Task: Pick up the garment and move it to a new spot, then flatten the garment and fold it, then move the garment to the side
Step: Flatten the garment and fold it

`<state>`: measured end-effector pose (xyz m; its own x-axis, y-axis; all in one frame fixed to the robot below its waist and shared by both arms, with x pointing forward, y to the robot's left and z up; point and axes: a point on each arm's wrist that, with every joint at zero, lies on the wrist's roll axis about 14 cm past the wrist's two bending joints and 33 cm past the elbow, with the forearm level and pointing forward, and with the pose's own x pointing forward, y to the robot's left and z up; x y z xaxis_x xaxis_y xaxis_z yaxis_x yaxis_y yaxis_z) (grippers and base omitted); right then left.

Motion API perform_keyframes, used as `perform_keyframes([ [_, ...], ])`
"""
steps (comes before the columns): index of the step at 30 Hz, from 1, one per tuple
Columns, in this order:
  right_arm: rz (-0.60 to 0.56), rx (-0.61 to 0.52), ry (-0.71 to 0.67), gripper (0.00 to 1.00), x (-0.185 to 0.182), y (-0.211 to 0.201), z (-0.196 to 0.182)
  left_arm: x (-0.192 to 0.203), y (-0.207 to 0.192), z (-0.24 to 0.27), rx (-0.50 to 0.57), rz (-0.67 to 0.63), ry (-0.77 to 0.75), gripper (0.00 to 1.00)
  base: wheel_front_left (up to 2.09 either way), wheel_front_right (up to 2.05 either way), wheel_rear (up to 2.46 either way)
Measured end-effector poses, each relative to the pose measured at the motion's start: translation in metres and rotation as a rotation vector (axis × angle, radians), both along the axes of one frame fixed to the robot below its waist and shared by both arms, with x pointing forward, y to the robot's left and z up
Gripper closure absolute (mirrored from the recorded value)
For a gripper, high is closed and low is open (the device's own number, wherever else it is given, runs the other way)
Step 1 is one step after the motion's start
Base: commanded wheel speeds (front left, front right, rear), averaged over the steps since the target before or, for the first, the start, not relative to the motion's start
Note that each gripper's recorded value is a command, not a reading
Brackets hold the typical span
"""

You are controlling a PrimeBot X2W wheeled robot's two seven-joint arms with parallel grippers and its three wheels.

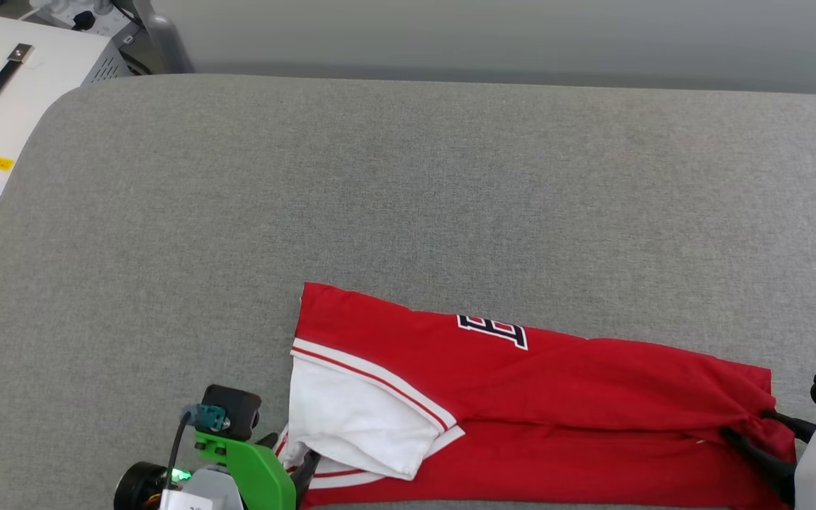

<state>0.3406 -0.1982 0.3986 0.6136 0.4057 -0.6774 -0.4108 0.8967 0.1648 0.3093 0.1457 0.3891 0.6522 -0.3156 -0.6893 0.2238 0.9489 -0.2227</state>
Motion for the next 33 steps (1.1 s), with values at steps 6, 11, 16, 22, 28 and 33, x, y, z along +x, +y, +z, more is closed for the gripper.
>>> perform_keyframes([
  [6,-0.055,0.023,-0.010,0.00,0.006,-0.010,0.017,0.015,0.005,0.021,-0.012,0.048,-0.118,0.00,0.00,0.00,0.00],
  [11,-0.121,0.076,-0.009,0.00,0.009,-0.018,0.042,0.042,0.018,0.061,-0.043,0.151,-0.312,0.00,0.00,0.00,0.00],
  [16,-0.202,0.131,-0.005,0.00,0.017,-0.020,0.052,0.063,0.032,0.094,-0.035,0.212,-0.495,0.00,0.00,0.00,0.00],
  [22,-0.325,0.192,0.039,0.00,0.020,-0.016,0.041,0.072,0.039,0.108,0.018,0.215,-0.644,0.00,0.00,0.00,0.00],
  [28,-0.447,0.176,0.101,0.00,0.019,-0.021,0.017,0.073,0.049,0.099,0.053,0.242,-0.688,0.00,0.00,0.00,0.00],
  [33,-0.523,0.130,0.153,0.00,0.017,-0.029,-0.004,0.070,0.059,0.080,0.088,0.263,-0.646,0.00,0.00,0.00,0.00],
])
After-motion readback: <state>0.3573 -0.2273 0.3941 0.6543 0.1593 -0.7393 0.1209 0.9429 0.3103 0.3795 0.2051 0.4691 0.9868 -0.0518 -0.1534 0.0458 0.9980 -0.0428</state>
